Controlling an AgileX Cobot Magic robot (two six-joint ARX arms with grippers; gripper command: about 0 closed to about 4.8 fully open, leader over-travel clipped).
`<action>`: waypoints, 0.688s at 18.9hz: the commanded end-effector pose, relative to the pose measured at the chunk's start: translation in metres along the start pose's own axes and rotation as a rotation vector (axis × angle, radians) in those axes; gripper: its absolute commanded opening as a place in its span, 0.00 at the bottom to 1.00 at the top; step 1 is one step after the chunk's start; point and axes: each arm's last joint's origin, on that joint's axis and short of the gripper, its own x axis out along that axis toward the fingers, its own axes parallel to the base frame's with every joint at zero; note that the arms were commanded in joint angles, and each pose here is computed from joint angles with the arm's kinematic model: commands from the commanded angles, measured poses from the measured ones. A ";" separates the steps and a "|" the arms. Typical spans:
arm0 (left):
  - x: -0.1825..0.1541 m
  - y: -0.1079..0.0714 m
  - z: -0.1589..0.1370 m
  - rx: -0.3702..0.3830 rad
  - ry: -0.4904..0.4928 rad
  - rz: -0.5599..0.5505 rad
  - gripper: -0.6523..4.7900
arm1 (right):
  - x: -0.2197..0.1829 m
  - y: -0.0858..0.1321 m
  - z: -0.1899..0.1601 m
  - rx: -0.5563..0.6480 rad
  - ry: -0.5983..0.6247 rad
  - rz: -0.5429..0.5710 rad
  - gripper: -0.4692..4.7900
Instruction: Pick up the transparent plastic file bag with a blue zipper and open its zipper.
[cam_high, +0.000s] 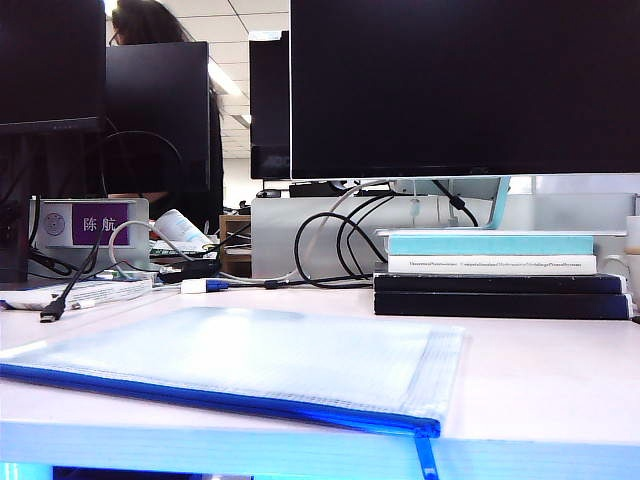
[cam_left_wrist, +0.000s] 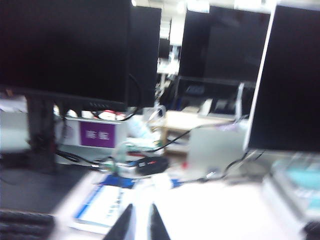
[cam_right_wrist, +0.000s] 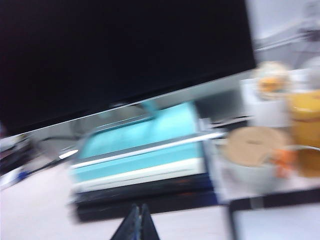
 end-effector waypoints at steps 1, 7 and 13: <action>0.012 -0.003 0.016 0.187 0.156 -0.080 0.20 | 0.019 0.010 0.021 -0.046 0.177 0.147 0.08; 0.038 -0.014 0.009 0.141 0.372 -0.408 0.21 | 0.054 0.012 0.007 0.141 0.639 0.393 0.08; 0.057 -0.015 -0.006 0.063 0.486 -0.411 0.23 | 0.085 0.004 -0.036 0.324 0.956 0.462 0.40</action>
